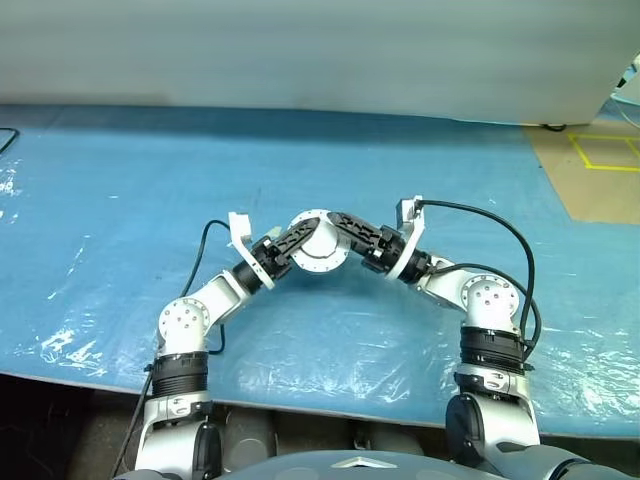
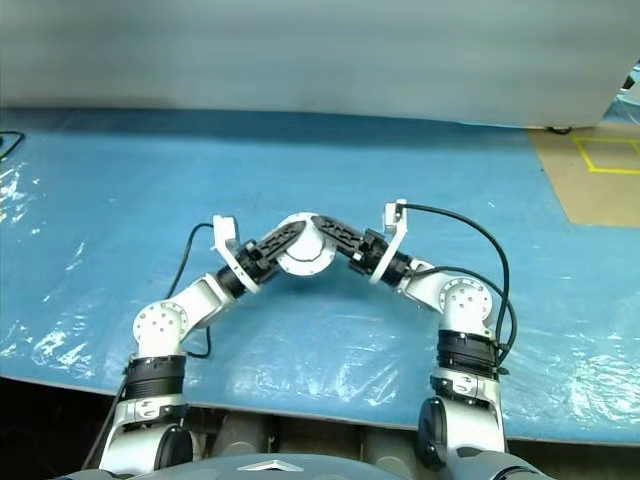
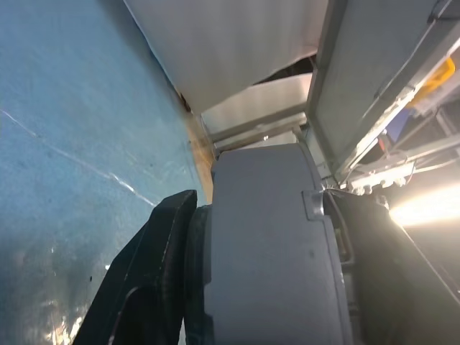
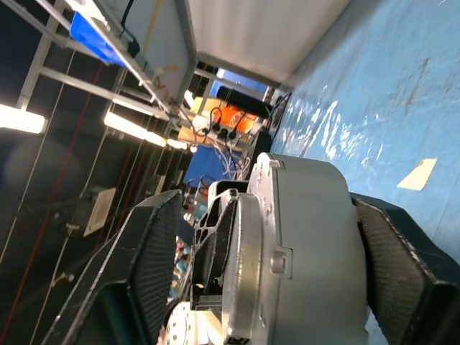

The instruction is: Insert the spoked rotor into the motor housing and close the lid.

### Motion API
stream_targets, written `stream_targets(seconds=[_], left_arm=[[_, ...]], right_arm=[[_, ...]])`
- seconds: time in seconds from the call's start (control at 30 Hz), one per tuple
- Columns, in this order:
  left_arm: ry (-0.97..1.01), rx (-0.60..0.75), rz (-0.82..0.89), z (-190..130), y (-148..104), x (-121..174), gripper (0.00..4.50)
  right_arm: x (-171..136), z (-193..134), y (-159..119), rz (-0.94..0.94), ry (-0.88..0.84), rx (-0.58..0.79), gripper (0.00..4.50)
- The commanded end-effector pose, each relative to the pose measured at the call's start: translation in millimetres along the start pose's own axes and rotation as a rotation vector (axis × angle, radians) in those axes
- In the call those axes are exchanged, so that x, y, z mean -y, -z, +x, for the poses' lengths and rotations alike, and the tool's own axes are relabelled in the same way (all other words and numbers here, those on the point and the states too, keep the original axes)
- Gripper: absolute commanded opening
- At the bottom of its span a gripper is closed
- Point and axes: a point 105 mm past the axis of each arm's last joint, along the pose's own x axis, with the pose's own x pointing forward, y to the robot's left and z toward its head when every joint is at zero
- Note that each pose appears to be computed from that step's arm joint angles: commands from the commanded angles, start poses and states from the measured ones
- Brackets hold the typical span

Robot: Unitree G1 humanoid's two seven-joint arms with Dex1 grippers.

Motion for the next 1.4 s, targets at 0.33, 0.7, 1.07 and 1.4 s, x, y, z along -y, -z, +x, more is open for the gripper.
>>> stream_targets(seconds=[0.33, 0.7, 1.07, 1.4], left_arm=[[-0.315, 0.835, 0.241, -74, -150, -32, 2.65], [-0.550, 0.989, 0.301, -130, -167, -63, 2.65], [-0.736, 1.128, 0.421, -166, -177, -64, 4.48], [-0.646, 1.031, 1.041, -159, -193, 12, 4.48]], right_arm=[[-9, 3, -18, -0.054, -0.027, 0.081, 3.57], [-11, 5, -15, -0.067, -0.045, 0.052, 3.57], [-10, 5, -6, -0.093, -0.028, 0.007, 3.61], [12, 10, -5, -0.439, 0.150, -0.020, 3.61]])
